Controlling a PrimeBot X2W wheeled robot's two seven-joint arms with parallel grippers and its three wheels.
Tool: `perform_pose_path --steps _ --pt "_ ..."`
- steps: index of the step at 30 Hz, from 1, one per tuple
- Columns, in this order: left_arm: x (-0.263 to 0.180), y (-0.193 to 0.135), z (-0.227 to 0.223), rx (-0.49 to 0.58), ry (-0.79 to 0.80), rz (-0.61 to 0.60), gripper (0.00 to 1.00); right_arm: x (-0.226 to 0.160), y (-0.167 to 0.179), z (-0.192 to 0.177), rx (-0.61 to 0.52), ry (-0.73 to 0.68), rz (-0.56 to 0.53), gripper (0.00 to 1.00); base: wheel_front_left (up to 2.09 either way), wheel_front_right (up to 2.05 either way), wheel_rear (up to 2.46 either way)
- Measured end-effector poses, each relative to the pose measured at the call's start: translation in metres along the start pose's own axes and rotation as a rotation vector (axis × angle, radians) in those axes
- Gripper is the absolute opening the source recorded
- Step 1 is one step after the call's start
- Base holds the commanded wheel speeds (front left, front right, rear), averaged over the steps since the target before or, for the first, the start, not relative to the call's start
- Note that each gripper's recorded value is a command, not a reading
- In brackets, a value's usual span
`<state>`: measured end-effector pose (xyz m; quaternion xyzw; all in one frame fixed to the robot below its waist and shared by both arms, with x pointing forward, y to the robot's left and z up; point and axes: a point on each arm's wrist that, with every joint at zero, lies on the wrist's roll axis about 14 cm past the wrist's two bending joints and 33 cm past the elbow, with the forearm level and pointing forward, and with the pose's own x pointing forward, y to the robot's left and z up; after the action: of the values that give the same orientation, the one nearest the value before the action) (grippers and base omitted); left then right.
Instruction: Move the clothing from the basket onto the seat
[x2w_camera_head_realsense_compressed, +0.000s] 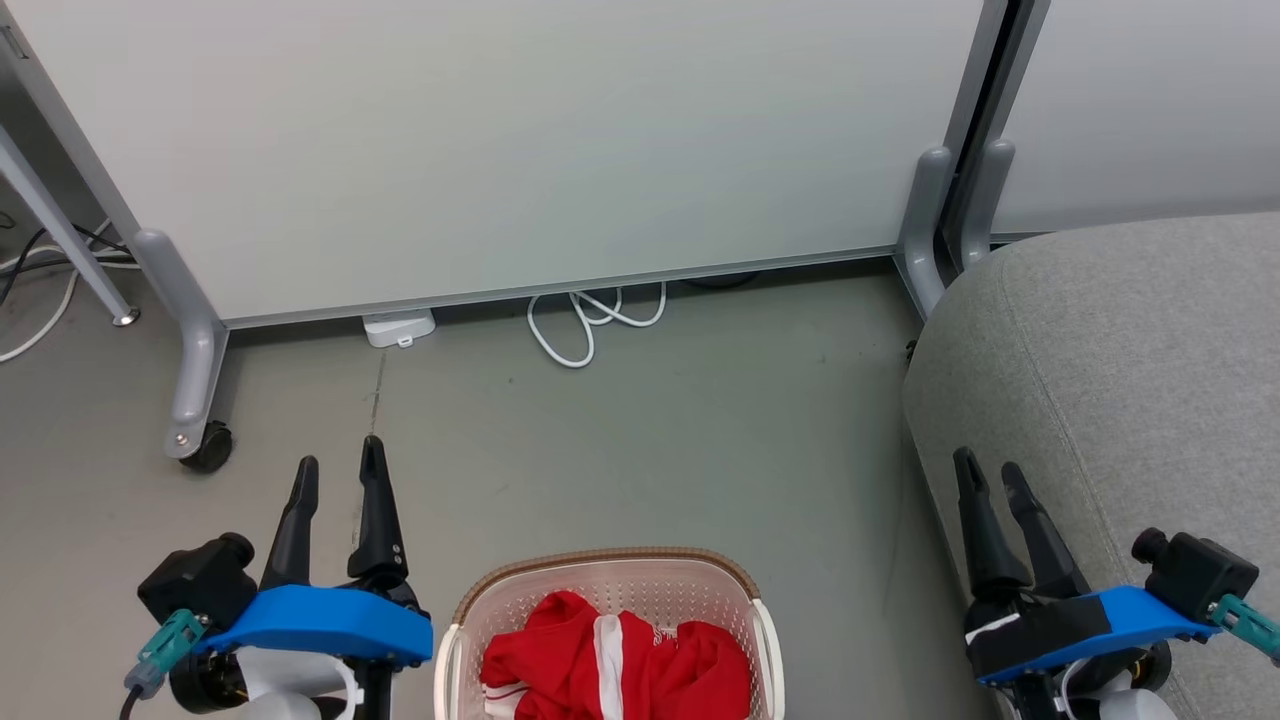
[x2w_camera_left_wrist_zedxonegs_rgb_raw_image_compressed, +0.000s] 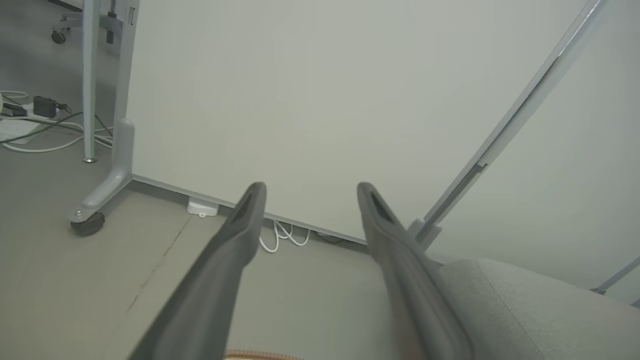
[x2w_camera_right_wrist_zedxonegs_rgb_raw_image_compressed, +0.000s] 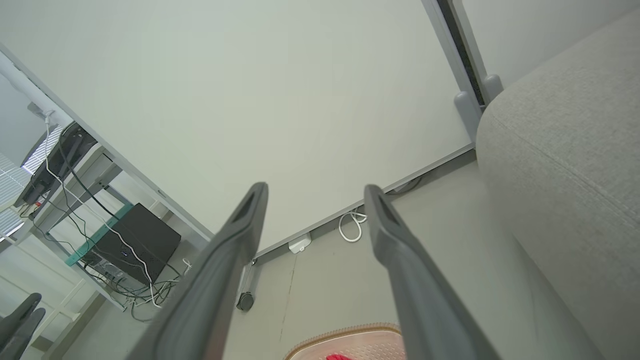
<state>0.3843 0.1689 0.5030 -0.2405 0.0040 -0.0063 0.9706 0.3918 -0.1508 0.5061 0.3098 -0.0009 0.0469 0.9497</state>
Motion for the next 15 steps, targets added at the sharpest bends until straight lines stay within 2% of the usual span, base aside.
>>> perform_pose_path --steps 15 --pt "-0.0022 -0.0089 -0.0028 0.175 -0.008 -0.04 1.0 0.0004 0.009 -0.003 -0.144 -0.002 0.041 1.0 0.0 0.0 0.0"
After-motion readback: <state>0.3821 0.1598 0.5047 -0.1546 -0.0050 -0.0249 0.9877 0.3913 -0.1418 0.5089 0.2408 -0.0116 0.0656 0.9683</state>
